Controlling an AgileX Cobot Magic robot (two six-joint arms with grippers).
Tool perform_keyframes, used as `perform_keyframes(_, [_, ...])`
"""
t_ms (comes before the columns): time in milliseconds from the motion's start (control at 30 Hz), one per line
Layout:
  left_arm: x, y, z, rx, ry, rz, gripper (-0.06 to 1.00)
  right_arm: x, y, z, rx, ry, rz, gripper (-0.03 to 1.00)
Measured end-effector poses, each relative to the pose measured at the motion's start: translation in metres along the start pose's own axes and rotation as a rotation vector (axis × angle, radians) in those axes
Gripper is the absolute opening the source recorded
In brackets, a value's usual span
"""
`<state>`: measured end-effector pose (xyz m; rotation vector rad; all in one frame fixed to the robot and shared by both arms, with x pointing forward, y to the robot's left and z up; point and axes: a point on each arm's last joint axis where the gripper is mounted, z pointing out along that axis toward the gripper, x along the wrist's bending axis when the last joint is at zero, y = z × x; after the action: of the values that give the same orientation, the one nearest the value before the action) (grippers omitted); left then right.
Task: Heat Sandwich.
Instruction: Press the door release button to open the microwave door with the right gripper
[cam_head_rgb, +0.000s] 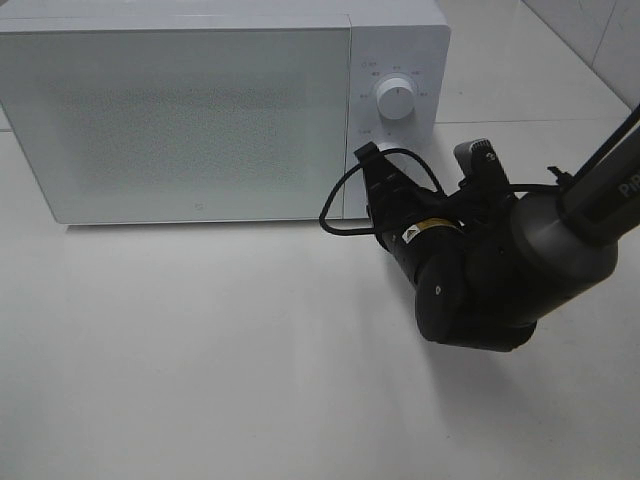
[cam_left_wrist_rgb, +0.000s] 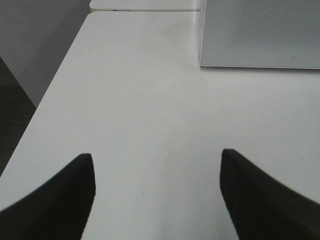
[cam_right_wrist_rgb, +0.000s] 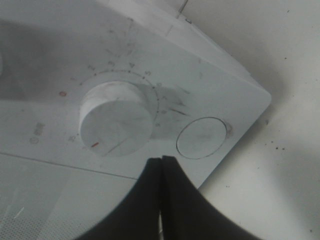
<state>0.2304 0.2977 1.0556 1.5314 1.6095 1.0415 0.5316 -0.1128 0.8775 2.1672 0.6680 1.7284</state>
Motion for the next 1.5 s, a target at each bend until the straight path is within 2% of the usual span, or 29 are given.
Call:
perform_keyframes(300, [0.000, 0.000, 0.000, 0.000, 0.000, 0.000, 0.67, -0.006, 0.000, 0.005, 0.047, -0.064, 0.032, 0.01])
perform_keyframes(600, [0.000, 0.000, 0.000, 0.000, 0.000, 0.000, 0.67, 0.000, -0.006, 0.013, 0.063, -0.066, 0.052, 0.01])
perform_keyframes(1133, [0.000, 0.000, 0.000, 0.000, 0.000, 0.000, 0.67, -0.008, 0.000, 0.030, 0.015, -0.099, 0.077, 0.01])
perform_keyframes(1500, [0.000, 0.000, 0.000, 0.000, 0.000, 0.000, 0.67, -0.010, -0.005, 0.042, 0.020, -0.110, 0.086, 0.01])
